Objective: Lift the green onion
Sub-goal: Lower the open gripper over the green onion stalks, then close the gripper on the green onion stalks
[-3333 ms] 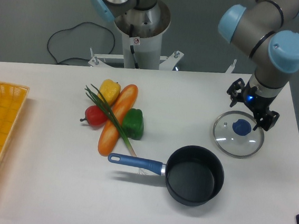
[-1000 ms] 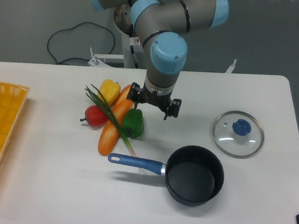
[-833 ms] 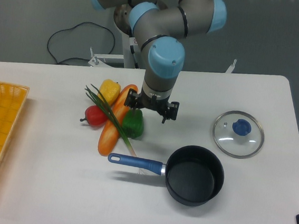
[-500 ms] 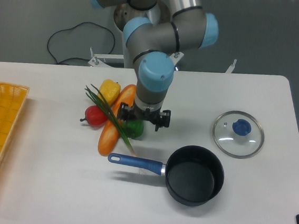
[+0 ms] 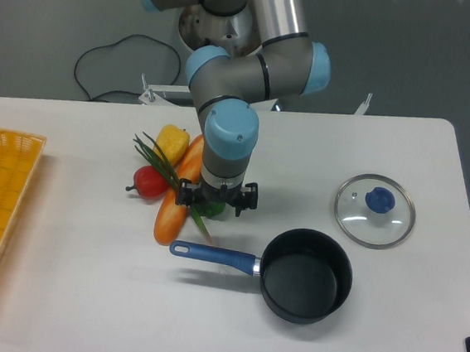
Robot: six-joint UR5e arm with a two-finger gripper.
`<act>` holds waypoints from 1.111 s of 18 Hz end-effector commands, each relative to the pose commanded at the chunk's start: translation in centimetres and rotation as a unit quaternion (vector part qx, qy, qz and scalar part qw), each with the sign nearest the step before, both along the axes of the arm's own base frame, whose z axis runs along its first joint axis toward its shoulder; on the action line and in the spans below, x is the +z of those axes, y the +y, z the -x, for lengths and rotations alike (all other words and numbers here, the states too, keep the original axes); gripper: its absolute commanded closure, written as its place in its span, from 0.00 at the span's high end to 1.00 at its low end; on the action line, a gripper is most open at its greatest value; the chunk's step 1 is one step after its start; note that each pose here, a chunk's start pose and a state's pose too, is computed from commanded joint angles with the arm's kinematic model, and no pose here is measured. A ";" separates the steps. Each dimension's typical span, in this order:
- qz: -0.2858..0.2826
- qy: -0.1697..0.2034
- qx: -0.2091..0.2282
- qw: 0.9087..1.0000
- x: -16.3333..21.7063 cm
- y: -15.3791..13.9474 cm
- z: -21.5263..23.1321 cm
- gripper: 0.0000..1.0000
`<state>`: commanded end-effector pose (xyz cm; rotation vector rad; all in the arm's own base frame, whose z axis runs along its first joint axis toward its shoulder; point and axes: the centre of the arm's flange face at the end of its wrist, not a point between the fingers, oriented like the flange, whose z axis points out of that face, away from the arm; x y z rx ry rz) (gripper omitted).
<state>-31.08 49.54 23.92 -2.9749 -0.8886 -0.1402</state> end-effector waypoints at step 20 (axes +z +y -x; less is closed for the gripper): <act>-0.024 0.023 0.034 0.999 -2.6 1.6 0.8 1.00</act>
